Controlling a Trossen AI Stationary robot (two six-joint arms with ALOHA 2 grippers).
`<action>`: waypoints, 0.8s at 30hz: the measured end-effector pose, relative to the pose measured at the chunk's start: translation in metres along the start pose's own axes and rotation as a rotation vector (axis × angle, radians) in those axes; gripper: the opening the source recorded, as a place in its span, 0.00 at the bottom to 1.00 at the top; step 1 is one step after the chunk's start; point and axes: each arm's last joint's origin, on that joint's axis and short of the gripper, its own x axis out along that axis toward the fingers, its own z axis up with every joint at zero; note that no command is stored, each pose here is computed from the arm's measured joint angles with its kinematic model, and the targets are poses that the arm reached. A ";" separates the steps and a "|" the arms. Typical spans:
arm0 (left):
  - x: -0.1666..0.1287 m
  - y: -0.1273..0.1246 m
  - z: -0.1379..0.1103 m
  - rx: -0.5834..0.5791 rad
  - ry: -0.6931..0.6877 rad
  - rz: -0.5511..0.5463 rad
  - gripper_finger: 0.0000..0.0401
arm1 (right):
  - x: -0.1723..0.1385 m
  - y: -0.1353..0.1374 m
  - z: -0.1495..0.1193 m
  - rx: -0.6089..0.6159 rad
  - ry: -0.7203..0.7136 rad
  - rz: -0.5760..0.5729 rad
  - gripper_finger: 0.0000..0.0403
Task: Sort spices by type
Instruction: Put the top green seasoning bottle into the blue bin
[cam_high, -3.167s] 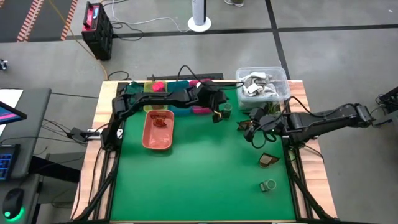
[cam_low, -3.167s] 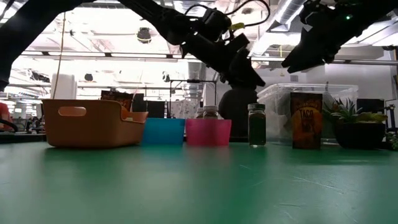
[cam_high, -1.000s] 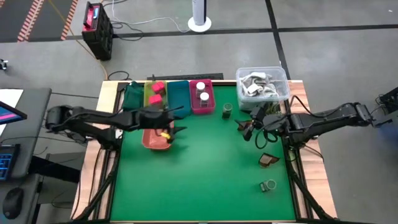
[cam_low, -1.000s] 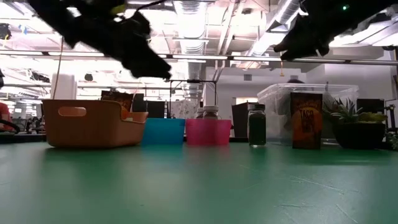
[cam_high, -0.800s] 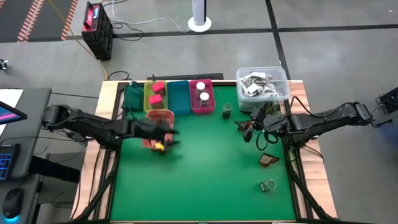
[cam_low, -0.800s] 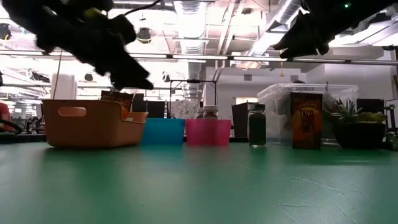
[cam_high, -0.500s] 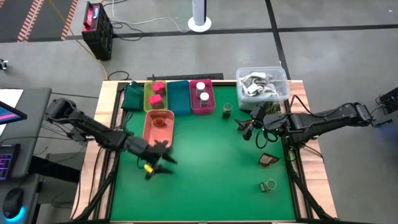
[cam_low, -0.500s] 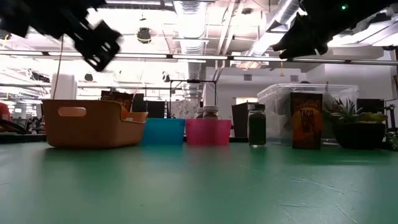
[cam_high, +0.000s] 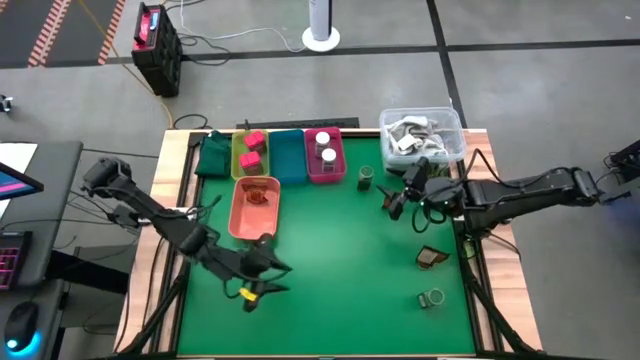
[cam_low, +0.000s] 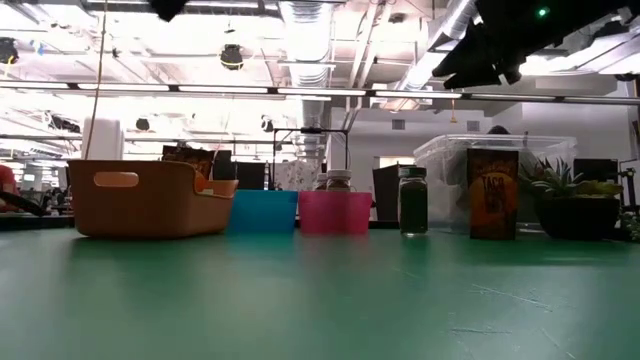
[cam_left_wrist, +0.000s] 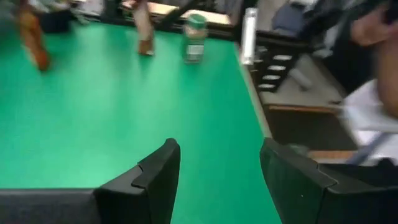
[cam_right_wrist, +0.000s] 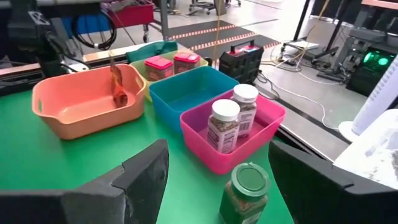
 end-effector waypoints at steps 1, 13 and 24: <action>0.006 0.003 0.008 0.017 0.004 0.025 0.52 | 0.000 -0.001 0.000 -0.001 0.002 -0.004 0.75; 0.066 0.125 0.060 0.100 0.043 0.142 0.52 | -0.008 -0.004 -0.004 -0.024 0.036 0.004 0.75; 0.110 0.252 0.042 0.060 -0.059 0.302 0.52 | -0.009 -0.006 -0.002 -0.015 0.026 -0.004 0.75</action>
